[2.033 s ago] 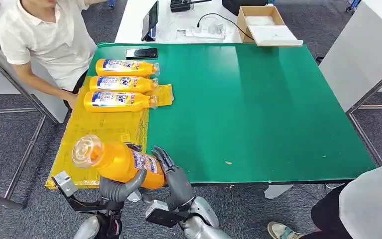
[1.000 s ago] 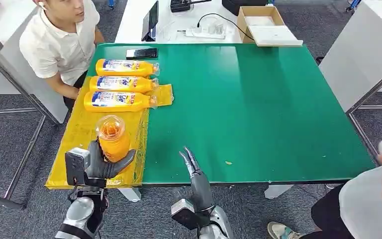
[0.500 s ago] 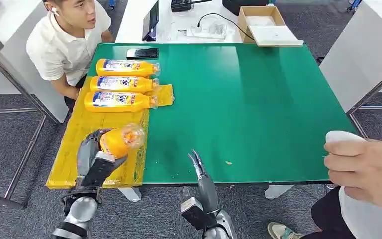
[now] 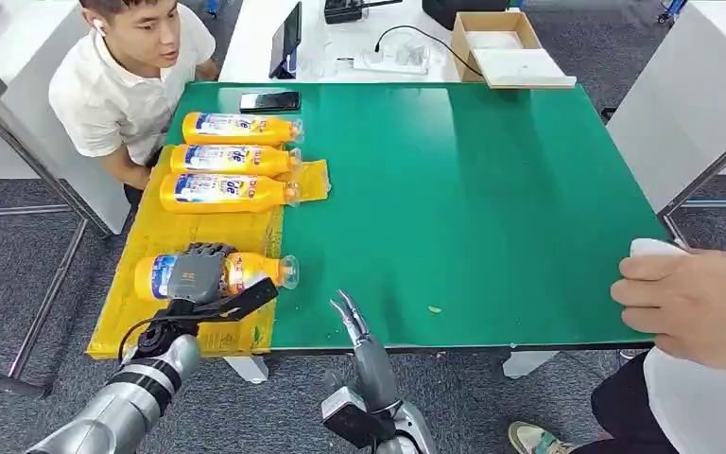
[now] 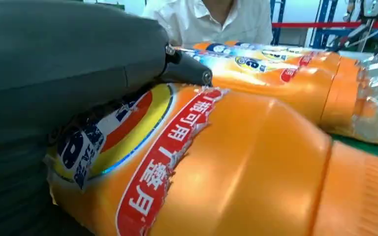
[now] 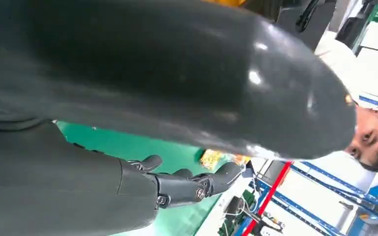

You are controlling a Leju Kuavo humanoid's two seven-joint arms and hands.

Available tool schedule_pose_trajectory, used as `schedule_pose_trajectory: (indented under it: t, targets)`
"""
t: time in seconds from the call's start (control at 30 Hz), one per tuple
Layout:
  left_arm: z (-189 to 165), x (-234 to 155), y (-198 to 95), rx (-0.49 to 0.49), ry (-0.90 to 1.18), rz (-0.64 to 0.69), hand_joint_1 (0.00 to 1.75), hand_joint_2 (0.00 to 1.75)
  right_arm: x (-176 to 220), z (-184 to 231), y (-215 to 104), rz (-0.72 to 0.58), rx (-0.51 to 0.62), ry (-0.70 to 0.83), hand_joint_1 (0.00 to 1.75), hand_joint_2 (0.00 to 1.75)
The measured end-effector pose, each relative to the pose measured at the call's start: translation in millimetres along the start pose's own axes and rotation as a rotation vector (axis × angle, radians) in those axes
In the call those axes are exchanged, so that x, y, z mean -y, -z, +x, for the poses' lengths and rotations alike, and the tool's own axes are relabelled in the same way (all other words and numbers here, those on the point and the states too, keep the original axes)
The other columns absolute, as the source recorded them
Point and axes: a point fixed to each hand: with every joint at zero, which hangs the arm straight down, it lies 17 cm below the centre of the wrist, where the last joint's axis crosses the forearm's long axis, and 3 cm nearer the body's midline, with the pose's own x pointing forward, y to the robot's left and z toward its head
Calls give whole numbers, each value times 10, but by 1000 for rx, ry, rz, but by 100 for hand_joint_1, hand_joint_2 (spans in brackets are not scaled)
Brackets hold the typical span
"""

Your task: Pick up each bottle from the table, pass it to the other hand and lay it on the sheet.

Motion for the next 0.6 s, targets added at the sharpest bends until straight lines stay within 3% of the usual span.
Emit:
schedule_pose_trajectory:
  t: [0.2, 0.23, 0.27, 0.3, 0.6]
  targets:
    - [-1, 97, 99, -11, 61, -83, 169, 175, -22, -10, 8, 11, -2, 2, 0, 175]
    - [5, 108, 114, -12, 65, -96, 138, 175, -31, -7, 11, 14, -1, 3, 0, 175]
    - [14, 146, 118, -12, 69, -119, 45, 175, -45, -7, 11, 19, -1, 6, 0, 175]
    - [17, 179, 119, -13, 64, -140, 0, 175, -57, -3, 13, 23, -1, 7, 0, 0]
    - [316, 479, 13, 91, -158, -337, 0, 175, -79, -69, -9, 27, -23, 20, 0, 0]
